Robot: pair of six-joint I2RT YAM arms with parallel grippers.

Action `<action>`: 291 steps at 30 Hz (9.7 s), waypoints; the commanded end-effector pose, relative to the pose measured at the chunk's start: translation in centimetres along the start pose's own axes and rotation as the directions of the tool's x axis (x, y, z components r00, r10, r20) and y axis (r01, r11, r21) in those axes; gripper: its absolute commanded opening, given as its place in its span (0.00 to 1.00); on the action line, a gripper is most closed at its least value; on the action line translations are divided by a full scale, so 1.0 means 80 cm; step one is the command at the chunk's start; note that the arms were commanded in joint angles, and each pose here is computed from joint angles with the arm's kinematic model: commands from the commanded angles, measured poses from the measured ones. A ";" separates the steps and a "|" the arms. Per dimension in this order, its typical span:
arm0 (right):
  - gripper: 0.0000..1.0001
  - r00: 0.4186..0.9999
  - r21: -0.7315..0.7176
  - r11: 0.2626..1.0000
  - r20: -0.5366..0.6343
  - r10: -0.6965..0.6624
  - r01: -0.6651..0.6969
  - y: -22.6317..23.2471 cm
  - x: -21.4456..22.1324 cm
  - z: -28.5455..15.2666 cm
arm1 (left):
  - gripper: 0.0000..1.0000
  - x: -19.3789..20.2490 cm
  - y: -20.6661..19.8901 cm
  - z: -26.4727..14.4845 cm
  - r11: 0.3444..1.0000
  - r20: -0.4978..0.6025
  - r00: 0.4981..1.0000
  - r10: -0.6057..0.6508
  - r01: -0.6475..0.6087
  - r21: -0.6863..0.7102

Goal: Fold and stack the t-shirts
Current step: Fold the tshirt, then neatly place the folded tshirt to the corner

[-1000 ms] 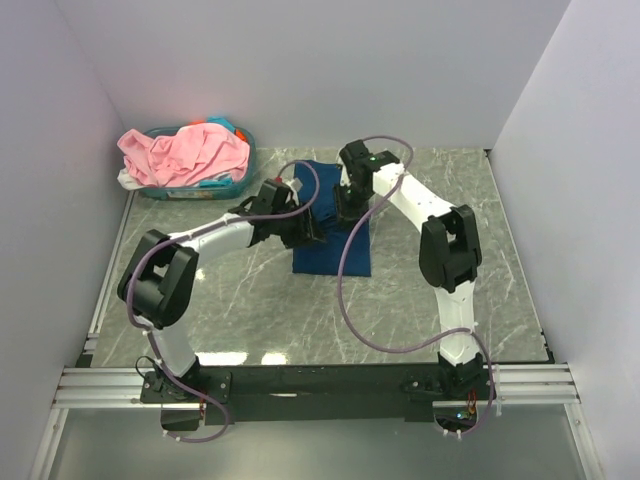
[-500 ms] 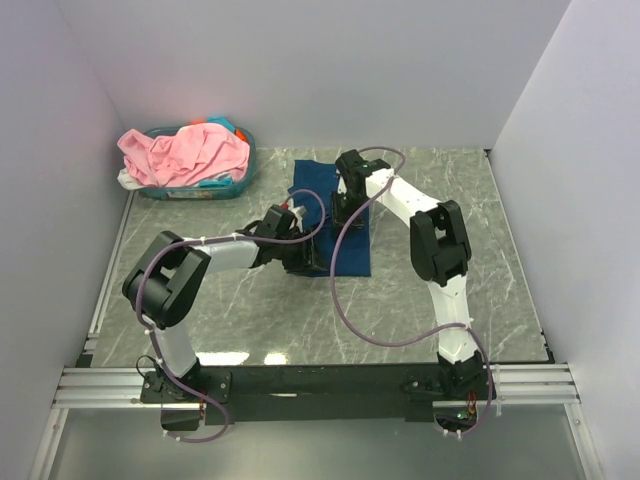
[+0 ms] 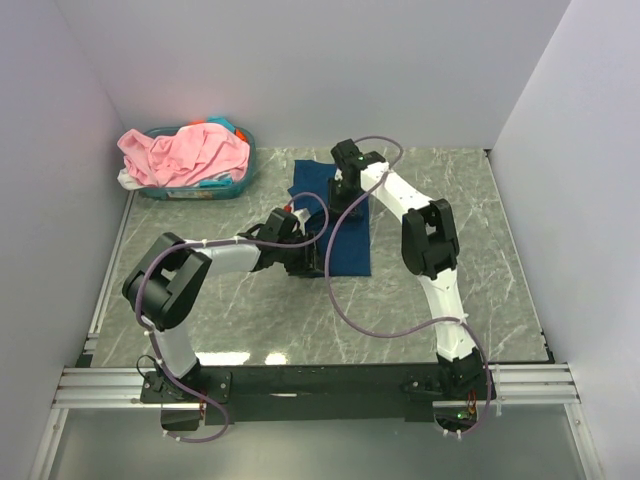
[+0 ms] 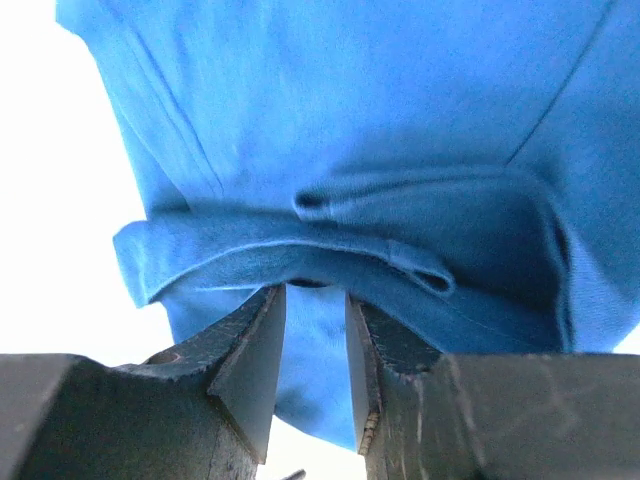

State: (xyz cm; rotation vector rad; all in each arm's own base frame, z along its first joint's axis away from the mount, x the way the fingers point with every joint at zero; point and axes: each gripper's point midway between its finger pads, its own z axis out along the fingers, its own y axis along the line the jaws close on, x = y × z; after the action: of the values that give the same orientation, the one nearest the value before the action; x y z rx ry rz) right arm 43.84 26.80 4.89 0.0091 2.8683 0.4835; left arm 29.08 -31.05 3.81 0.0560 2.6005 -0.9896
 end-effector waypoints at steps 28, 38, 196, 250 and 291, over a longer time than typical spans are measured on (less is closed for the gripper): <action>0.38 0.990 -0.104 0.991 0.103 0.098 -0.087 -0.106 0.030 -0.122 | 0.60 -0.089 -0.044 -0.074 0.992 0.204 0.978 0.054 -0.029 -0.125; 0.38 0.998 -0.127 0.990 -0.032 0.059 -0.063 -0.108 0.142 -0.100 | 0.59 -0.078 0.015 -0.079 0.980 0.209 0.978 -0.030 0.069 -0.184; 0.00 0.966 0.070 0.995 0.255 0.048 -0.068 -0.090 -0.066 -0.194 | 0.00 -0.213 0.012 -0.088 0.964 0.134 0.959 -0.251 0.260 -0.055; 0.82 0.996 -0.265 0.964 0.082 0.034 -0.011 -0.125 0.000 -0.105 | 0.62 -0.146 0.052 -0.028 0.977 0.028 0.978 -0.209 0.210 -0.048; 0.66 0.998 -0.253 0.966 -0.008 0.060 -0.060 -0.145 0.015 -0.013 | 0.26 -0.084 0.099 0.015 0.949 -0.077 0.954 -0.289 0.275 -0.151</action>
State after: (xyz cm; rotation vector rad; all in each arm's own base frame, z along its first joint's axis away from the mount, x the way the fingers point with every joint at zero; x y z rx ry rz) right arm 41.59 15.32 3.24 0.0846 2.8033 0.9135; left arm 38.20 -25.64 2.52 -0.3130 2.7503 -0.9661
